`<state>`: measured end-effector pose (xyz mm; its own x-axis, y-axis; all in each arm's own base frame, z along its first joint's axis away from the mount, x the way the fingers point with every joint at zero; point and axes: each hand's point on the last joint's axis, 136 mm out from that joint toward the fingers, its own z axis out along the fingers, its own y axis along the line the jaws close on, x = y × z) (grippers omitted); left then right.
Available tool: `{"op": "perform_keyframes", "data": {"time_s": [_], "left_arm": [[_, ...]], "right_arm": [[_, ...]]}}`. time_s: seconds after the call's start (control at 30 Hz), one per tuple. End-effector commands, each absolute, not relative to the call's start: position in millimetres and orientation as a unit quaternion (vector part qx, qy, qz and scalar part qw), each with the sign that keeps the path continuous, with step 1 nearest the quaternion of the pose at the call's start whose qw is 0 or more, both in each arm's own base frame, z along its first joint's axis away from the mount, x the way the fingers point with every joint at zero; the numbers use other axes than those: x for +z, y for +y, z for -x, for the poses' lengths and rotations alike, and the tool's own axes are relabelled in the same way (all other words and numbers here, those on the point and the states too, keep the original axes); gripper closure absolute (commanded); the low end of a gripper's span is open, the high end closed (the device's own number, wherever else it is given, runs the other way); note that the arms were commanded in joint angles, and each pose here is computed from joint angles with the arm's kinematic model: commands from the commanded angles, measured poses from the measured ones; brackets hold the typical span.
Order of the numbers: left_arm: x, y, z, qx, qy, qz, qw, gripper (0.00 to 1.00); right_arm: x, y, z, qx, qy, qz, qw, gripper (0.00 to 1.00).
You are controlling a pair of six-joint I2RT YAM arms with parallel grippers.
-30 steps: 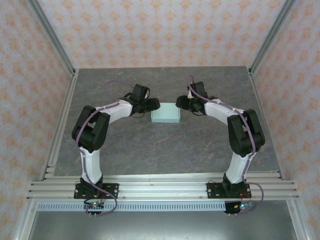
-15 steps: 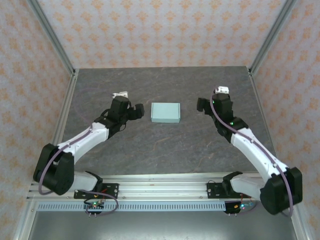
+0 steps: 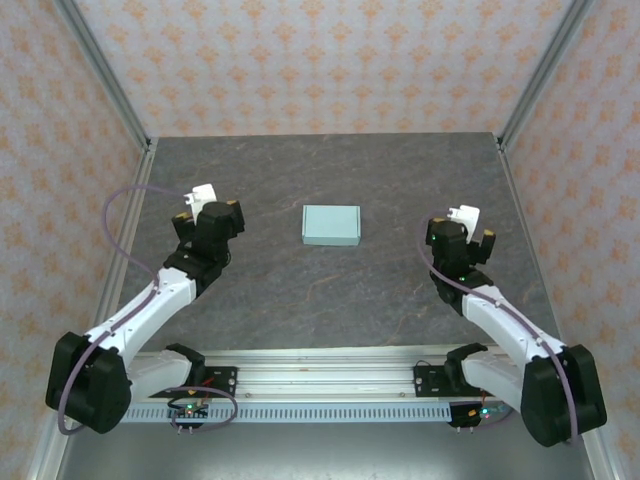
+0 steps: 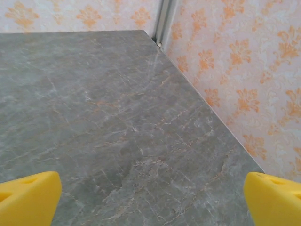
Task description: Fold the paper box
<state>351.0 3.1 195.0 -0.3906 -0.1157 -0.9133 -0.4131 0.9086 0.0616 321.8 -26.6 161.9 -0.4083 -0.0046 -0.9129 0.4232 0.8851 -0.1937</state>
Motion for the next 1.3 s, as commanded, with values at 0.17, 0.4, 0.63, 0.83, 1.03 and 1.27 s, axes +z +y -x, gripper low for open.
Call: {"op": "perform_keyframes", "data": {"time_s": [0.17, 0.4, 0.63, 0.83, 1.03, 1.27], "left_arm": [[152, 0, -370, 0.159, 0.830, 0.060, 0.531, 0.00], [137, 31, -366, 0.111, 0.811, 0.109, 0.563, 0.00], [116, 54, -366, 0.066, 0.792, 0.146, 0.589, 0.00], [95, 34, -390, 0.036, 0.818, 0.090, 0.567, 0.00], [93, 21, -394, 0.041, 0.833, 0.057, 0.549, 0.00], [93, 22, -394, 0.045, 0.833, 0.060, 0.549, 0.00]], "right_arm": [[142, -23, -349, -0.193, 0.817, -0.114, 0.531, 0.01], [120, -9, -362, -0.169, 0.818, -0.060, 0.546, 0.01], [123, -14, -366, -0.107, 0.804, -0.081, 0.579, 0.01], [119, -16, -368, -0.045, 0.789, -0.099, 0.605, 0.01], [103, -21, -372, -0.041, 0.779, -0.112, 0.615, 0.01], [94, -22, -383, -0.044, 0.805, -0.110, 0.582, 0.01]]}}
